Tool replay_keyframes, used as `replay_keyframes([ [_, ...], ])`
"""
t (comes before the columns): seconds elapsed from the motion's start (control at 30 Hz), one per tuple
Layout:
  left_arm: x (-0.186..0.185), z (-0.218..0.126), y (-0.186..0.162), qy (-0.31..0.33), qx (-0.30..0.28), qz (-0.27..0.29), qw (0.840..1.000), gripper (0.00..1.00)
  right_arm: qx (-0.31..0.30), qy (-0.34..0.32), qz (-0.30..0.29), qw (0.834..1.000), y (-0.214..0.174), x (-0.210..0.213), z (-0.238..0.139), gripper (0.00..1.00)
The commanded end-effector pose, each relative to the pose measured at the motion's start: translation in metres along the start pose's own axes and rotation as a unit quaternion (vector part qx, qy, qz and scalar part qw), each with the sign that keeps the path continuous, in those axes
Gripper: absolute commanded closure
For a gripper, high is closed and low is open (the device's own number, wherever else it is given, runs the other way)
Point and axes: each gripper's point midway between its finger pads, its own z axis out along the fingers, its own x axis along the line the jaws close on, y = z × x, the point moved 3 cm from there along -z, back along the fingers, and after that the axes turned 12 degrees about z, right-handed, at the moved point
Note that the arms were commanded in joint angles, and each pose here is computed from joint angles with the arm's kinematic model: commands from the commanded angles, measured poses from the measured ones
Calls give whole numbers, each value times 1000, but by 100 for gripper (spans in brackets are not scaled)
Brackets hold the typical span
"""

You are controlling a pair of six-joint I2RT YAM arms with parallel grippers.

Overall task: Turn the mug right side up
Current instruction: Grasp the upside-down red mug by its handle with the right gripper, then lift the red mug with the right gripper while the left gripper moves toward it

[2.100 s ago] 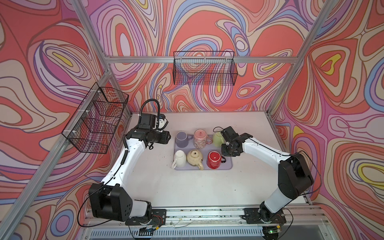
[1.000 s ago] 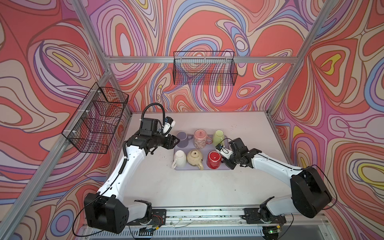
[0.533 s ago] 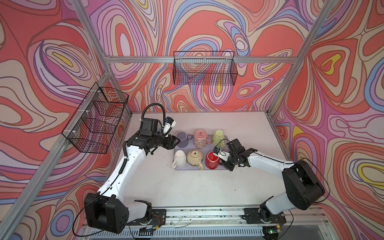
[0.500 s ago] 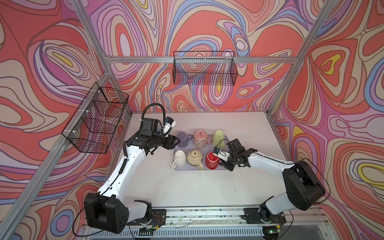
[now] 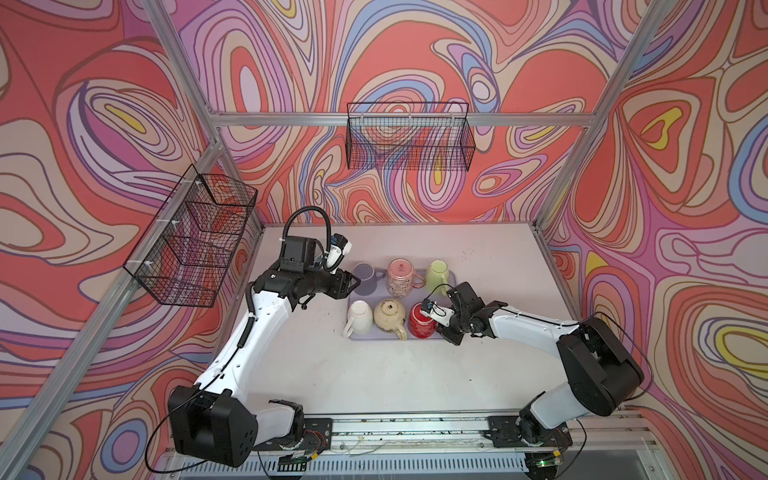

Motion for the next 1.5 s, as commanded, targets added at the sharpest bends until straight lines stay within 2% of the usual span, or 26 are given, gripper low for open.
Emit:
replay_keyframes([
  [0.0, -3, -3, 0, -2, -5, 13, 1000, 47, 2, -15, 5, 1000, -1, -3, 8, 92],
  [0.17, -4, -3, -1, -1, -5, 13, 1000, 47, 4, -14, 16, 1000, 1, -3, 9, 99],
  [0.3, -3, -3, -1, 0, -4, 13, 1000, 46, -12, -22, 34, 999, 11, -6, 1, 100],
  [0.67, 1, -1, 1, 7, -11, 1, 1000, 47, -123, -36, 78, 989, 47, -8, -48, 100],
  [0.9, 1, -1, 9, 7, -30, -15, 999, 46, -162, -24, 115, 980, 62, -14, -69, 100],
  [1.07, 1, -6, 20, 13, -53, -28, 998, 46, -245, -7, 143, 959, 87, -23, -103, 100],
  [1.2, -5, -15, 35, 2, -94, -40, 995, 45, -302, 15, 162, 939, 107, -28, -127, 100],
  [1.33, -15, -13, 51, -57, -146, -76, 985, 44, -350, 45, 196, 915, 128, -38, -149, 100],
  [1.47, -24, -5, 66, -123, -194, -111, 967, 44, -409, 95, 214, 882, 152, -39, -172, 100],
])
